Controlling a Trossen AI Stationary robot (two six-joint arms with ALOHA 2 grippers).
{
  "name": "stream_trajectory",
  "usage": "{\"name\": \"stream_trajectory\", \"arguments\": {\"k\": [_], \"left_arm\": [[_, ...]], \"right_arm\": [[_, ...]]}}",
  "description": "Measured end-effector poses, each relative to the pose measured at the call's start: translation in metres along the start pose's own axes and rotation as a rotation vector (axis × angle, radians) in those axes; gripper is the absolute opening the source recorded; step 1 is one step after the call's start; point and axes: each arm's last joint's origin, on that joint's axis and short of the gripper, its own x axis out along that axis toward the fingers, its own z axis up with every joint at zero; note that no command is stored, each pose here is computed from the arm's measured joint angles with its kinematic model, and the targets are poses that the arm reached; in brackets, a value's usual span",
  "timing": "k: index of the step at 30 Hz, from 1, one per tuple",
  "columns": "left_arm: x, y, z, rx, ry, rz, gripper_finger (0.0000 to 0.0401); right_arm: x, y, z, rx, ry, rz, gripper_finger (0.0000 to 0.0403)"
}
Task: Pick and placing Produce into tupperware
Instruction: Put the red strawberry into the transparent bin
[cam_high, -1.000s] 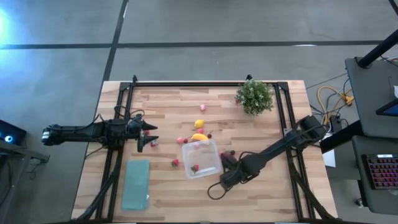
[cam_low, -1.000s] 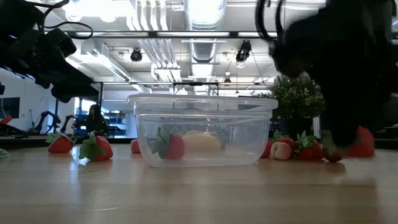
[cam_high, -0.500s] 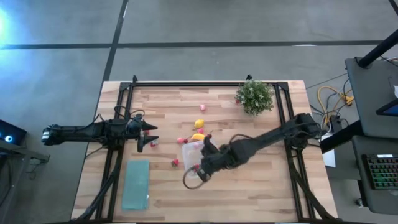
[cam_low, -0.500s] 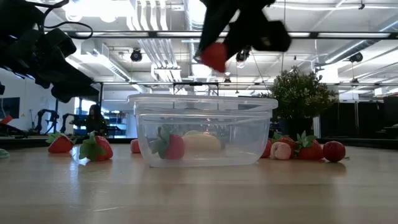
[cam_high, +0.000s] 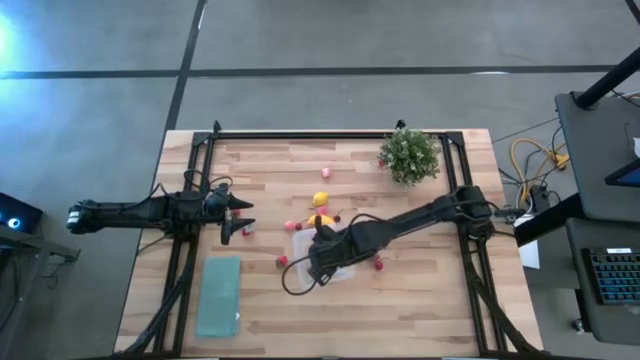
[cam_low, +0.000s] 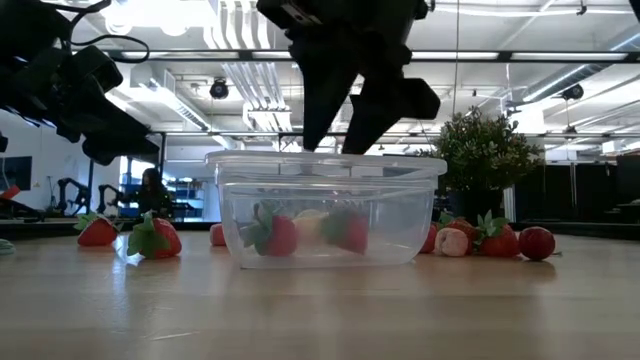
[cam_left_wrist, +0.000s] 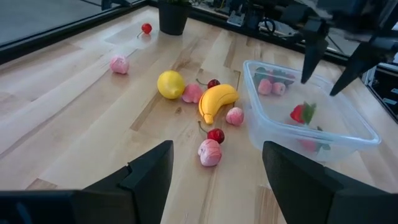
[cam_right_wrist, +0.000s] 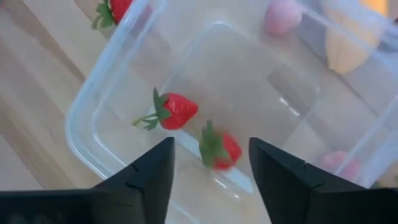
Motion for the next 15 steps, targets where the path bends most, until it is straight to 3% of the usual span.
{"name": "stream_trajectory", "arguments": {"k": [7,15], "left_arm": [[0.0,0.0,0.0,0.0,0.001,0.001,0.0233],[0.0,0.0,0.0,0.0,0.0,0.0,0.0233]], "right_arm": [[-0.029,-0.001,0.006,-0.009,-0.042,-0.018,0.0255],[-0.053,0.003,-0.003,0.026,-0.061,0.029,0.0266]]}}
